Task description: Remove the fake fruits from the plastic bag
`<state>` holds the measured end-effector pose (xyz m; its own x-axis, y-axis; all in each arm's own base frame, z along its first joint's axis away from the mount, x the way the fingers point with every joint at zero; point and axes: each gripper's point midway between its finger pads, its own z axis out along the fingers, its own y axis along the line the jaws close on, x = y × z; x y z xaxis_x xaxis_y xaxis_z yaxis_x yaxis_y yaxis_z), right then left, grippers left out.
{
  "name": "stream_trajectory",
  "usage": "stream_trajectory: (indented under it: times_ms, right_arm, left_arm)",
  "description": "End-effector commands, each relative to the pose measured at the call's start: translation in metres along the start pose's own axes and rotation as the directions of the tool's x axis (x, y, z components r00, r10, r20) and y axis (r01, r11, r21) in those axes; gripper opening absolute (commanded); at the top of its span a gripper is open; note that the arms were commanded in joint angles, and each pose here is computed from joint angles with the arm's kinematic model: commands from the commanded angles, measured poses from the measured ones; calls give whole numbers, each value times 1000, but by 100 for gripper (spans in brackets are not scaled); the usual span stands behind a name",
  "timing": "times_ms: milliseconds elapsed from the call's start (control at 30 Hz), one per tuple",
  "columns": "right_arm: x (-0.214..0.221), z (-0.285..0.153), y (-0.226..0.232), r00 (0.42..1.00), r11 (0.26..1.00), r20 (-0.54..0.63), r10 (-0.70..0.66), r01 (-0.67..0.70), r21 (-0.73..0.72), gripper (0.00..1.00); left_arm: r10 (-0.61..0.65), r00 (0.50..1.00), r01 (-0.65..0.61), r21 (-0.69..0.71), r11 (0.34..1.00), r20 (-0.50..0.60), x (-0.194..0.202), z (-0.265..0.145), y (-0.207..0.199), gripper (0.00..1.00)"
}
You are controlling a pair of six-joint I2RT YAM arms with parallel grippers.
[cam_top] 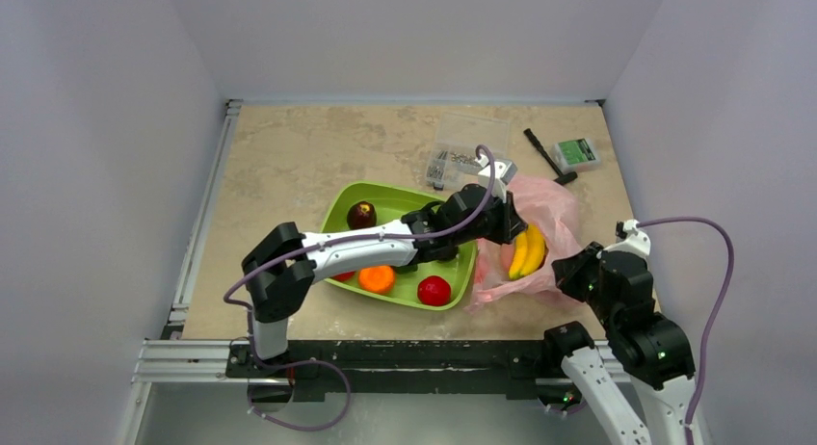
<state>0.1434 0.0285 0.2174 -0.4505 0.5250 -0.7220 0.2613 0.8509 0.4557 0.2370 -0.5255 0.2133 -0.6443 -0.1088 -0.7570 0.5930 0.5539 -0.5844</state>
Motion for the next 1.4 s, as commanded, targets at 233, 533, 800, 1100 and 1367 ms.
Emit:
stream_trajectory:
  times_ms: [233, 533, 800, 1100, 1367]
  right_arm:
    - [-18, -4, 8, 999, 1000, 50, 3, -3, -9, 0]
    - [-19, -1, 8, 999, 1000, 51, -6, 6, -2, 0]
    - [-19, 1, 10, 999, 1000, 54, -7, 8, -11, 0]
    - [-22, -2, 10, 998, 1000, 69, -10, 11, -19, 0]
    - [-24, -5, 11, 997, 1000, 78, -9, 11, -28, 0]
  left_arm:
    - [118, 982, -120, -4, 993, -148, 38, 28, 16, 41]
    - [-65, 964, 53, -53, 997, -259, 89, 59, 26, 76]
    - [-108, 964, 78, -128, 989, -242, 113, 88, 26, 90]
    - [-146, 964, 82, -274, 958, -224, 133, 99, 60, 90]
    - [-73, 959, -43, -397, 917, -273, 150, 92, 90, 92]
